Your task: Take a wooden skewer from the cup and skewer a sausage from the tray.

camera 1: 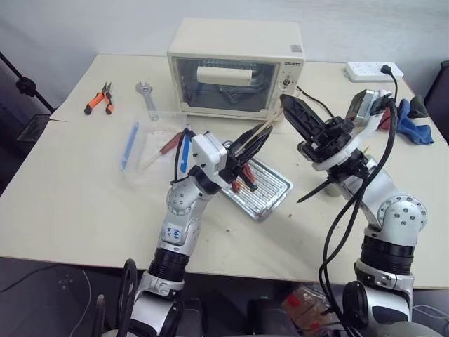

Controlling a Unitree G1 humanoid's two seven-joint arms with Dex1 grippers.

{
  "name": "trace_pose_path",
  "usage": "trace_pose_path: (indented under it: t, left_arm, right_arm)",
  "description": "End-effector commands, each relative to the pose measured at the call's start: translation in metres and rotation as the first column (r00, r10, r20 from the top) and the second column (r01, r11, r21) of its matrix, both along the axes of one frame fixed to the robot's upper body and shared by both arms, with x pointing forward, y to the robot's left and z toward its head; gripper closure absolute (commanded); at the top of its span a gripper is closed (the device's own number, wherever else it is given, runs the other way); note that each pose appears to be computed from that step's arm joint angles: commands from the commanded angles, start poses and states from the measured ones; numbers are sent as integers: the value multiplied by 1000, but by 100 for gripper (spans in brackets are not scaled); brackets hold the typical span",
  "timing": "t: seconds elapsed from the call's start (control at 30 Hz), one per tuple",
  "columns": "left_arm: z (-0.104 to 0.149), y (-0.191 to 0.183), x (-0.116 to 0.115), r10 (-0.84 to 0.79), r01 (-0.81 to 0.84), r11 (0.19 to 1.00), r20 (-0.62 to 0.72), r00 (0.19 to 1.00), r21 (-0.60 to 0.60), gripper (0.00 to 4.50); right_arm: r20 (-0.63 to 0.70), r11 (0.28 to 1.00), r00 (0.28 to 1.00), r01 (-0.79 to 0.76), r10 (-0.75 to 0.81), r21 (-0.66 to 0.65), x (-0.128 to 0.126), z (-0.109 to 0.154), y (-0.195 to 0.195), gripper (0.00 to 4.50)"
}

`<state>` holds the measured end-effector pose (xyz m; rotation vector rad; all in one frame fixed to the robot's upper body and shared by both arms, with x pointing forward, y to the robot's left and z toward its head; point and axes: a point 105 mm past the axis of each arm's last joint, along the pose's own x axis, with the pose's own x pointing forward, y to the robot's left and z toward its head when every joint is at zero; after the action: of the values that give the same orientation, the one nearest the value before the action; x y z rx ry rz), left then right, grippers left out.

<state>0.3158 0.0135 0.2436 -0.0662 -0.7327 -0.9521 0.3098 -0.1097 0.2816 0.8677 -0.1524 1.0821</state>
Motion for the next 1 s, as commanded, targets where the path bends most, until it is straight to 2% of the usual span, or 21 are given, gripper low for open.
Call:
trace_pose_path:
  t: [0.03, 0.17, 0.27, 0.37, 0.43, 0.53, 0.6, 0.63, 0.67, 0.73, 0.83, 0.93, 1.0]
  left_arm:
    - [18, 15, -7, -27, 28, 999, 35, 999, -28, 450]
    - [-2, 37, -15, -110, 115, 990, -60, 992, 86, 450]
    - [-19, 66, -20, -151, 180, 976, -211, 966, 122, 450]
    - [-36, 97, -31, -198, 269, 955, -402, 894, 127, 450]
    - [-46, 120, -36, -162, 271, 948, -479, 863, 167, 450]
    - [-57, 148, -42, -55, 222, 933, -499, 865, 282, 450]
    - [-61, 159, -46, -16, 210, 920, -505, 863, 330, 450]
    - [-63, 163, -49, -2, 208, 912, -504, 864, 352, 450]
    - [-65, 167, -51, 11, 207, 904, -504, 864, 374, 450]
    - [-70, 173, -54, 36, 204, 891, -509, 860, 407, 450]
    - [-74, 185, -55, 79, 173, 887, -510, 857, 428, 450]
    - [-80, 197, -56, 121, 146, 884, -519, 846, 444, 450]
    - [-82, 201, -57, 130, 143, 881, -521, 844, 451, 450]
  right_arm:
    - [82, 996, 995, 59, -53, -73, -5, 2, -5, 339]
    - [152, 972, 985, 110, -79, -210, -10, -4, -23, 203]
    - [192, 929, 980, 112, -45, -352, -21, -15, -32, 101]
    - [221, 866, 974, 71, 46, -494, -42, -32, -35, 2]
    - [230, 813, 966, 43, 114, -581, -58, -48, -36, 2]
    - [272, 698, 944, 68, 187, -713, -75, -83, -47, 2]
    - [291, 559, 930, 120, 226, -820, -81, -113, -62, 2]
    - [288, 516, 925, 126, 247, -847, -85, -124, -68, 2]
    - [290, 504, 929, 142, 229, -852, -85, -130, -75, 2]
    - [317, 532, 938, 200, 138, -823, -80, -133, -89, 2]
    - [334, 498, 937, 244, 100, -832, -78, -140, -105, 2]
    - [354, 489, 931, 267, 93, -830, -74, -137, -106, 2]
    - [368, 510, 925, 272, 95, -816, -69, -128, -98, 2]
